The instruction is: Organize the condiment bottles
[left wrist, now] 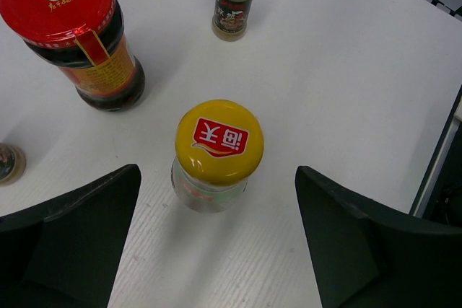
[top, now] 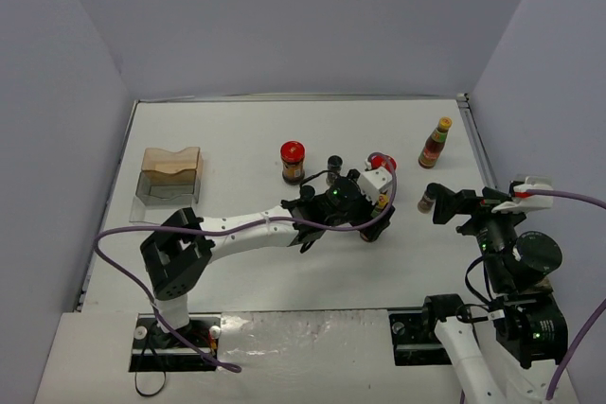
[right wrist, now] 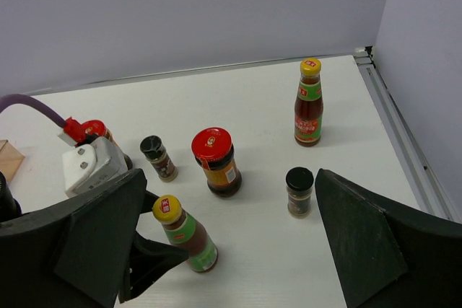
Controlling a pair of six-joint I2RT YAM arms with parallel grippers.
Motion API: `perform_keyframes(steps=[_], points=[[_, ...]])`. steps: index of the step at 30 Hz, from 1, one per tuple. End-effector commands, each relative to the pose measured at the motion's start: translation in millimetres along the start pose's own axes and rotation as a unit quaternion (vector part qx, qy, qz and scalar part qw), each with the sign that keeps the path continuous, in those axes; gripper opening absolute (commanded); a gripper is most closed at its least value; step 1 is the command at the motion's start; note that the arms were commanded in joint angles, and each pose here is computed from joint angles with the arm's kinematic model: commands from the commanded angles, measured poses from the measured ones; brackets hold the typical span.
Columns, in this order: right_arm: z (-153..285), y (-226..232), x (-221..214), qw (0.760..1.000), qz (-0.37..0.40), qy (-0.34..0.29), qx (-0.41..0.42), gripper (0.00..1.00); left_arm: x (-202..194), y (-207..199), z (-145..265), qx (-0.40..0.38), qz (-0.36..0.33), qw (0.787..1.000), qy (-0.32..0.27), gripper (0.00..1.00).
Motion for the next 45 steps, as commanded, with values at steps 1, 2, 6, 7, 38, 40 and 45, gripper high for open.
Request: perform_keyframes(steps=[1,2,6,7,38,40,45], points=[[3,6,22,0.999,-0.001,-0.039,0.017,1.0,60,-14,2,-0.029,-0.009,0.995,-0.097,0.8],[3,6,22,0.999,-0.001,-0.038,0.017,1.0,58,-13,0,-0.029,-0.009,0.995,-0.095,0.78],[4,6,22,0.999,-0.001,-0.038,0.018,1.0,56,-14,-4,-0.033,-0.009,0.994,-0.101,0.71],[4,6,22,0.999,-0.001,-0.039,0.018,1.0,55,-13,-6,-0.032,-0.011,0.994,-0.1,0.69],[7,9,31,0.999,-0.002,-0.042,0.023,1.0,166,-3,152,0.052,-0.012,0.981,-0.185,0.0],[5,9,31,0.999,-0.003,-0.04,0.021,1.0,177,10,178,0.089,-0.008,0.978,-0.187,0.0],[0,11,30,0.999,-0.003,-0.032,0.027,1.0,197,58,250,0.212,-0.006,0.954,-0.21,0.0]])
Point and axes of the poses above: each gripper's point midway between its finger pads, its own z axis back along the fingers, its own y axis along the line the jaws close on, x = y × z, the point moved 4 cm from there along z, back along the fingers, and after that the axes turned 2 degrees about z, right-handed, at the moved point
